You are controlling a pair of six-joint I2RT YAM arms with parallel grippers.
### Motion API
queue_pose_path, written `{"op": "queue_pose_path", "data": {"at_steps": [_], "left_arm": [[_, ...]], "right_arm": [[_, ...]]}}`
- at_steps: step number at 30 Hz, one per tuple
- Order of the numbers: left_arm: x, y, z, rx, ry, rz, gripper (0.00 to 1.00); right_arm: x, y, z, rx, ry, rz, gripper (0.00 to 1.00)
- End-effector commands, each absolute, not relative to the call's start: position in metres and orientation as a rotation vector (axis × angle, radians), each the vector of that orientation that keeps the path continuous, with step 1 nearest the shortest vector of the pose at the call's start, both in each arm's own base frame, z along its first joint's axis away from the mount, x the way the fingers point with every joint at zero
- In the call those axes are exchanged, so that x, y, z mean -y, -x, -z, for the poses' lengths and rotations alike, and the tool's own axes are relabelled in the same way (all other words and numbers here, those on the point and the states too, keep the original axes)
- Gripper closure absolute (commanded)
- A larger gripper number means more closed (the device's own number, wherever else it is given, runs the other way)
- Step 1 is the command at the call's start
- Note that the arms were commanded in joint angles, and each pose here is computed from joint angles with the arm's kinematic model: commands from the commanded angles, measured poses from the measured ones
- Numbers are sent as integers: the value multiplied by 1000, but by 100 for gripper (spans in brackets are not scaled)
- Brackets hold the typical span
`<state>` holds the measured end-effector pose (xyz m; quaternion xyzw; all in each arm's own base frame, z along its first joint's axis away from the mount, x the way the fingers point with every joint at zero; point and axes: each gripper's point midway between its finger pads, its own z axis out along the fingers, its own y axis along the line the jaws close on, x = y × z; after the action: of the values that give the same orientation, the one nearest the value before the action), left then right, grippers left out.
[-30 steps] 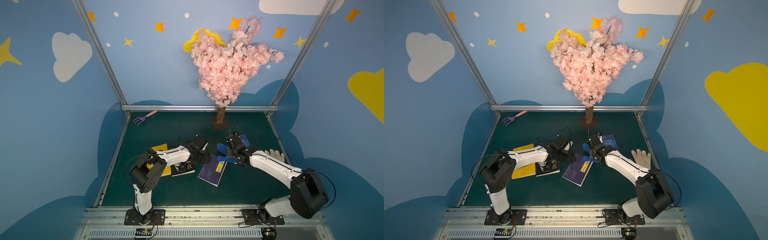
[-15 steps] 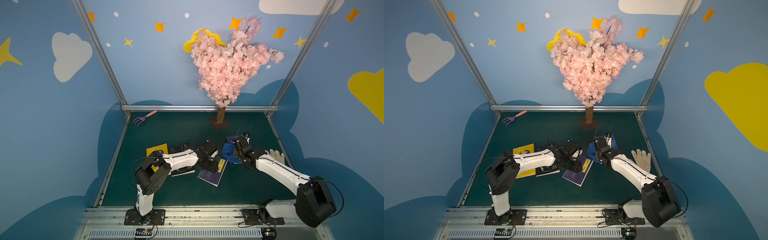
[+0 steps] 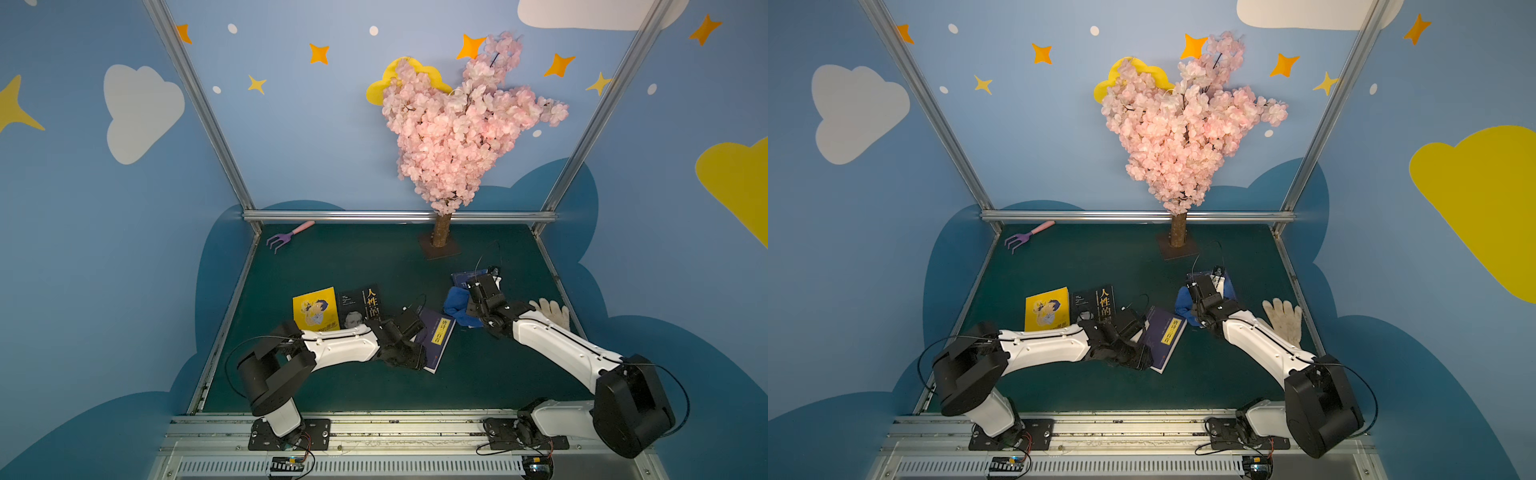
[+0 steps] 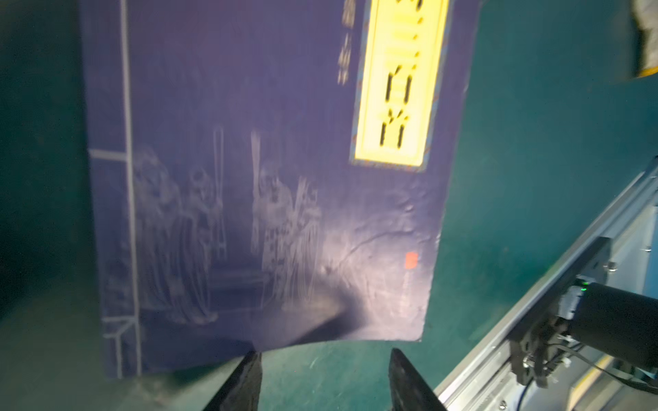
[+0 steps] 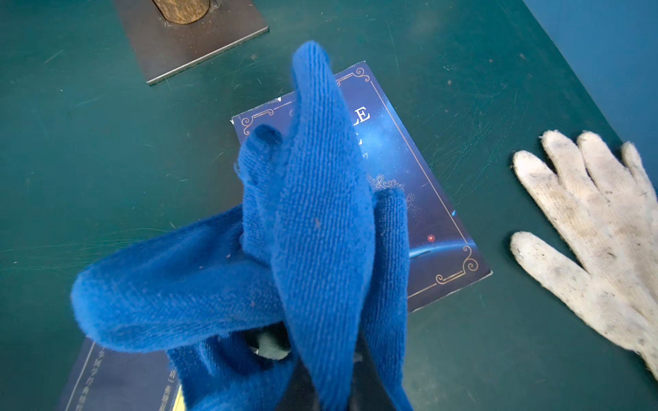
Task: Wipe the cover of the book
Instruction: Adjust the book at the center of the board.
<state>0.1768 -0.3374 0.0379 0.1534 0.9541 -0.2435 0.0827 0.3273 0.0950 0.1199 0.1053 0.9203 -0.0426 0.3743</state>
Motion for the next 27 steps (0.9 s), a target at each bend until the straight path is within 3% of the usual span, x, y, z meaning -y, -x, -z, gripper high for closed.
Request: {"op": "queue_pose_path", "data": {"at_steps": [1,12,27], "left_arm": [[346,-179,-48,-2769,-364,723,40],[361,-187,-32,-2689,-74,889,40],[433,-197,-24,-2662,-96,1049,41]], "right_arm": [[-92,-330,-127,-2339,-292,125,100],[-91,-328,-130,-2325,-303,114,100],[-97,-326,-137,-2332,-224,71,100]]}}
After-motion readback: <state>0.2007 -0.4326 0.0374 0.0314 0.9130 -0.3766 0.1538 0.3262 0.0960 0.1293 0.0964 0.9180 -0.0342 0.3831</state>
